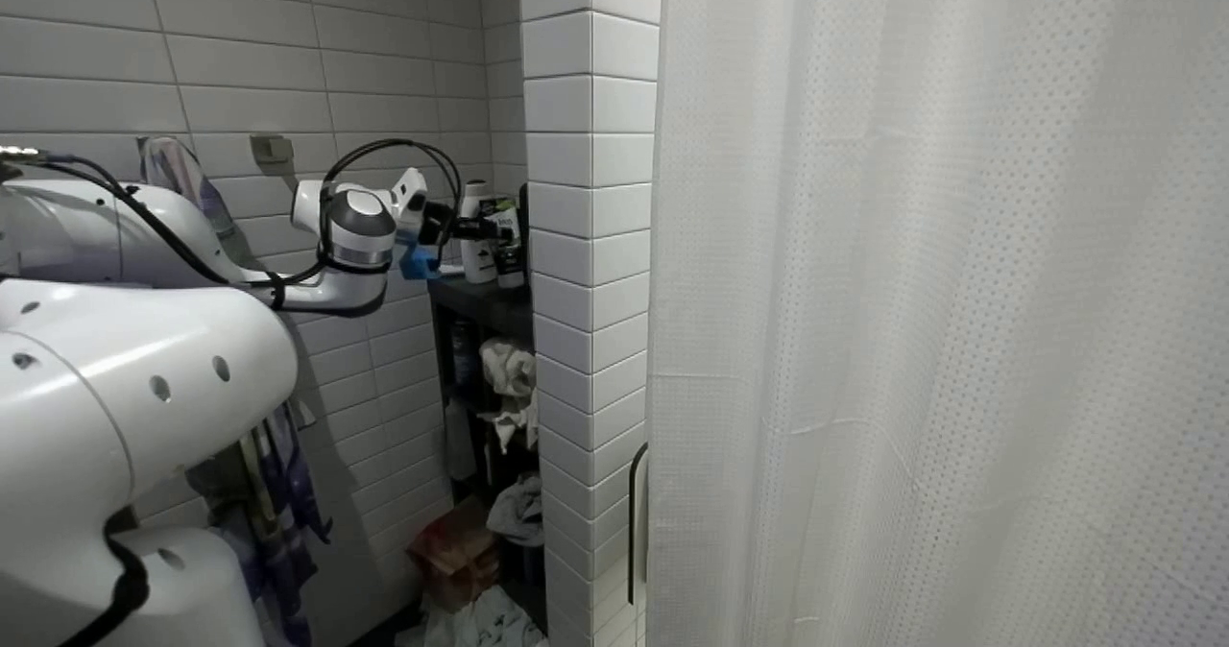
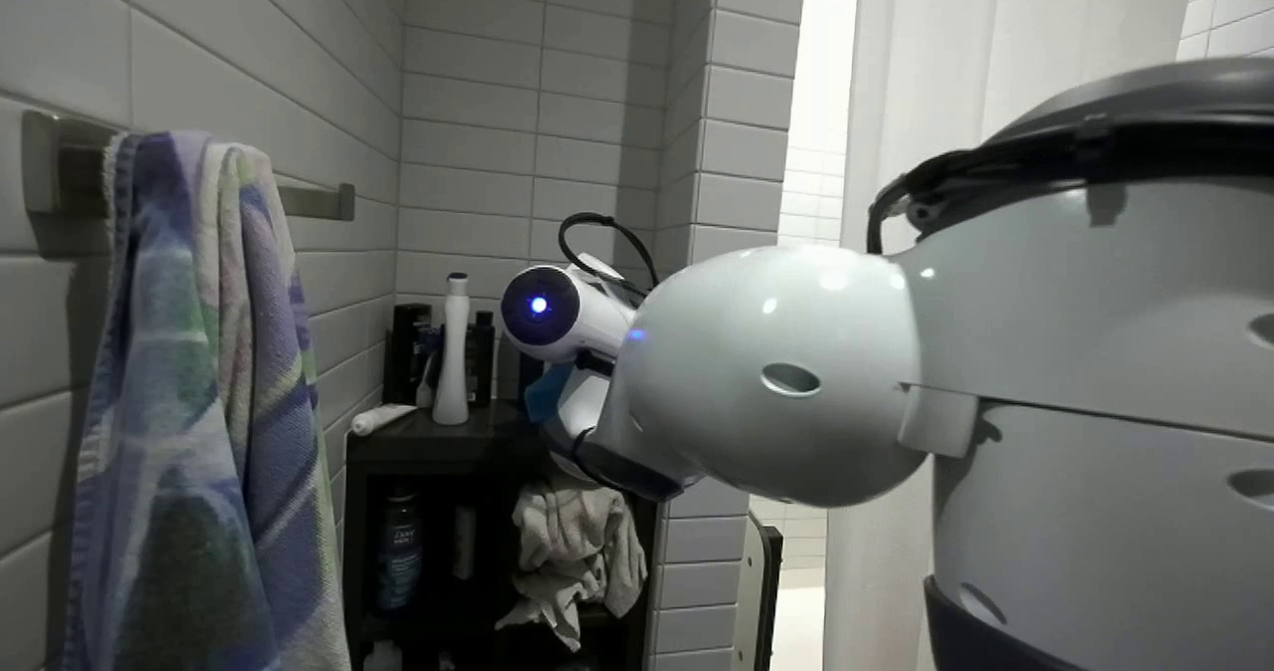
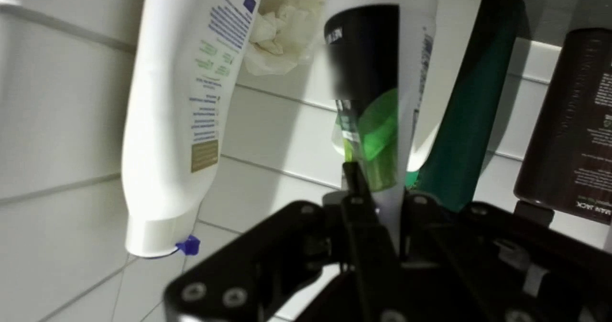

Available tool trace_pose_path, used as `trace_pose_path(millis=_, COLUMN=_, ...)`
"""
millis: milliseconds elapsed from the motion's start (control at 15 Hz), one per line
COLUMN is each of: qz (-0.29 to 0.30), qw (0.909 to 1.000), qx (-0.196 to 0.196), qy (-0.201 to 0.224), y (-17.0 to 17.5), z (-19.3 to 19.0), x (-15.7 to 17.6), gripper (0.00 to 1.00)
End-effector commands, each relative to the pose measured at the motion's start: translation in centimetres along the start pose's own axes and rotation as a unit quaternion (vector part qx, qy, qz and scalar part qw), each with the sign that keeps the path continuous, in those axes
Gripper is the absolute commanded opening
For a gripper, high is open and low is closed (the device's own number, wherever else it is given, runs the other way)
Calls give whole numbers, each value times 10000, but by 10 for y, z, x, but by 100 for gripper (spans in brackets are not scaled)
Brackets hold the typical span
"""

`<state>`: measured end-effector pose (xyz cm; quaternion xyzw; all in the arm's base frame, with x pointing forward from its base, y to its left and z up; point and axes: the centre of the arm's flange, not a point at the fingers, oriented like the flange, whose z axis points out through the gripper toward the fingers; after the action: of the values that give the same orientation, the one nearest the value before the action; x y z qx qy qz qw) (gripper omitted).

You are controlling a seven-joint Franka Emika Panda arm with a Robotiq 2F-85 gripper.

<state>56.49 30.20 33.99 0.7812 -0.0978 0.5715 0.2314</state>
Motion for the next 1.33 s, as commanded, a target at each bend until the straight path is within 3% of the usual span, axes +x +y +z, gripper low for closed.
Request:
trace_pose_path(millis=0, qz=-362, qw=9992, qx=-128, qy=73, y=9, z=-33, x=14, gripper=3)
trace_pose_path(millis=400, qz=-749, qw=9971, qx=-97, qy=-8, y=-4, z=-83, x=20, gripper=3)
trace_pose_path(millis=733, qz=-1081, qw=9938, qx=121, qy=-246, y=-14, z=-116, x=-2, gripper=3)
trace_pose_path(millis=1267, qz=-1202, qw=9913, qx=285, qy=-460, y=-11, z=-133, x=-22, gripper=3)
